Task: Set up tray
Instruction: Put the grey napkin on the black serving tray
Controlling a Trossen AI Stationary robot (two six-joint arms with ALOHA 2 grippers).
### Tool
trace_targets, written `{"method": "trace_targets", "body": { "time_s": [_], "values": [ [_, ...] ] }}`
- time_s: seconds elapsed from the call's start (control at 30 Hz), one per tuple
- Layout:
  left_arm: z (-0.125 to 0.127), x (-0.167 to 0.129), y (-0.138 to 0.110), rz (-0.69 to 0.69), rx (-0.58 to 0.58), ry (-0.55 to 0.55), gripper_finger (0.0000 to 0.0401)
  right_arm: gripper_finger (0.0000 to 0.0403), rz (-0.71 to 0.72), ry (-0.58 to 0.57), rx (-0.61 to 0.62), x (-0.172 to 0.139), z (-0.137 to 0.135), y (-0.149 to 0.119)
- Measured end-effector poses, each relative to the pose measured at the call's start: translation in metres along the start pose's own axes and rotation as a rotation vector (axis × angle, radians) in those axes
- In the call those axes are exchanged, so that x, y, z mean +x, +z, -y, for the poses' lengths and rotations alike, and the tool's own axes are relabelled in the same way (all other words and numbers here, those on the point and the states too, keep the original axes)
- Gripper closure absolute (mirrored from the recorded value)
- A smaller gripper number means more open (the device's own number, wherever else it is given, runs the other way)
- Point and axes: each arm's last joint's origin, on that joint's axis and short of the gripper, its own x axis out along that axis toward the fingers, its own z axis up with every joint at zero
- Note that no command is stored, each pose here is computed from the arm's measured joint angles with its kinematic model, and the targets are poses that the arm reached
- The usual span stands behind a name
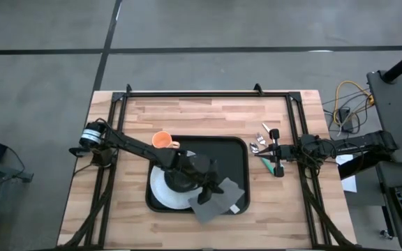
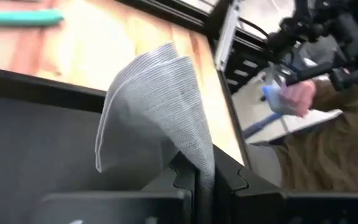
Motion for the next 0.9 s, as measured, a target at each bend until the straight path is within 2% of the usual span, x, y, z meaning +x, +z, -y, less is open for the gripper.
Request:
{"method": "trace_targets", "body": {
  "time_s": [0.17,0.53,0.77,0.9],
  "values": [
    [-0.008,0.003,-0.001,0.027,-0.007,0.076,0.0401,0.0394,0.000,0.000,0.000,0.000,0.000,0.000],
    [-0.038,0.013,0.002,0.189,-0.055,0.160,0.0401,0.0394,-0.004,0.002,0.000,0.000,0.000,0.000],
    [-0.058,0.015,-0.001,0.314,-0.116,0.177,0.0401,0.0394,-0.010,0.005,0.000,0.000,0.000,-0.001],
    [-0.066,0.017,-0.005,0.332,-0.132,0.223,0.0401,0.0394,-0.010,0.004,0.000,0.000,0.000,-0.001]
  ]
}}
